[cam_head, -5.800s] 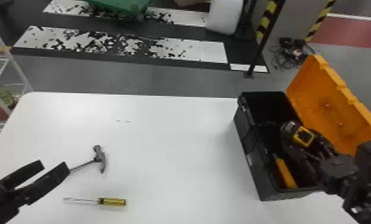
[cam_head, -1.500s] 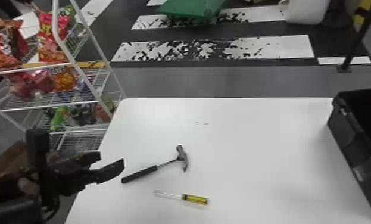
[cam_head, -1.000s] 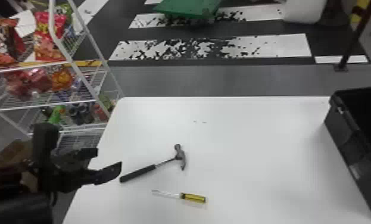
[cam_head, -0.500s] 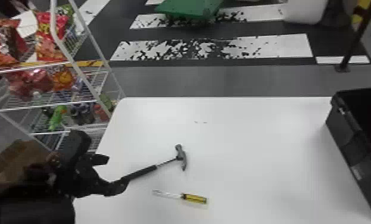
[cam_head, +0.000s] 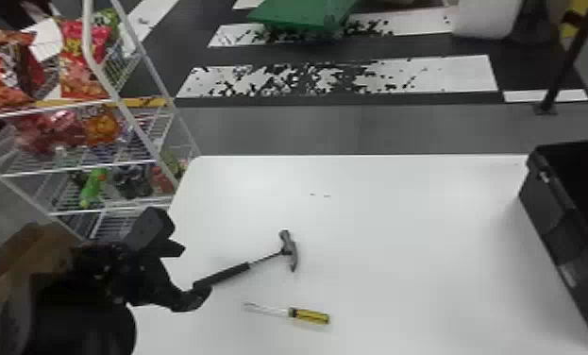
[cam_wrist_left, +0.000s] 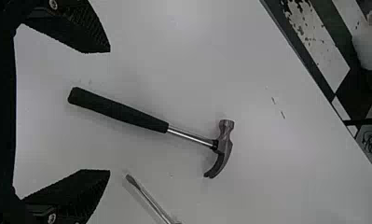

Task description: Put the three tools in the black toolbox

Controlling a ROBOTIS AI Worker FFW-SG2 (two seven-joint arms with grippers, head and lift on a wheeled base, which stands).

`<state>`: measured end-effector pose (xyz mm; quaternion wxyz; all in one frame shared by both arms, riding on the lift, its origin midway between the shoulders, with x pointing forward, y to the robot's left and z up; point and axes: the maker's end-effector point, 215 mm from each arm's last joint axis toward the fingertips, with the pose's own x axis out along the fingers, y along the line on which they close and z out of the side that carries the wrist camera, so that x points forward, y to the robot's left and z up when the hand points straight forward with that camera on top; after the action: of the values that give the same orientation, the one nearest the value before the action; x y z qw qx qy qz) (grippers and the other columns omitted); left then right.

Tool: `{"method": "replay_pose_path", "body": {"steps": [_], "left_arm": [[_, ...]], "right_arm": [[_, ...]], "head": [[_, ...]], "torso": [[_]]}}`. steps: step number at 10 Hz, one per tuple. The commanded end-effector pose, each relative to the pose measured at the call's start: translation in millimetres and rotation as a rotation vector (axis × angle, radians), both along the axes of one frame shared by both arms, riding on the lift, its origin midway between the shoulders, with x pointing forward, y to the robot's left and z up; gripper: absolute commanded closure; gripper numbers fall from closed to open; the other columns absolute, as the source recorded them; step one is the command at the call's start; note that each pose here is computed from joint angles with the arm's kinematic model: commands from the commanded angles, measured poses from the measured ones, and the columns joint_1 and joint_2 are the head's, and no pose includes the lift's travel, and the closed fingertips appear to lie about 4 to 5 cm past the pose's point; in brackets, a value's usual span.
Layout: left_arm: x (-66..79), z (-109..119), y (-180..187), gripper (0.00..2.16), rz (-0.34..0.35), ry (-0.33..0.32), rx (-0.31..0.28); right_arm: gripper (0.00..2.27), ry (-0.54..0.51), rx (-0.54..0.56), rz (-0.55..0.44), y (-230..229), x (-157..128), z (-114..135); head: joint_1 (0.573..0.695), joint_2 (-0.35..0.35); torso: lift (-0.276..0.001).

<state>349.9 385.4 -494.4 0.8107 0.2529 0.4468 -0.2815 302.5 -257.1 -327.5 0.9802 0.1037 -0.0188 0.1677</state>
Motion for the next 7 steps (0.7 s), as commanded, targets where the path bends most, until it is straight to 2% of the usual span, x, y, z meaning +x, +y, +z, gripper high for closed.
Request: {"method": "replay_pose_path", "body": {"steps": [1,2,4,7], "left_arm": [[6.2,-9,-1,0.08,-0.054,0.010,0.042],[8.9,-16,-3,0.08,-0.096,0.008,0.080],[14.3,-33,-4,0.08,-0.132,0.018,0.119],[13.1,-75,-9,0.14,-0.151,0.054,0.139]], "right_arm": [[0.08,-0.006,-0.005,-0.002,-1,-2,2],[0.08,-0.003,-0.006,-0.002,-1,-3,1],[0.08,-0.004,-0.009,0.000,-3,-4,0],[0.08,0.000,-0.023,0.002,-8,-3,-2]], "head": [[0.695,0.230],[0.695,0.226],[0.695,0.221],[0.695,0.213]], "torso": [[-0.055],[-0.055],[-0.055],[-0.055]]}}
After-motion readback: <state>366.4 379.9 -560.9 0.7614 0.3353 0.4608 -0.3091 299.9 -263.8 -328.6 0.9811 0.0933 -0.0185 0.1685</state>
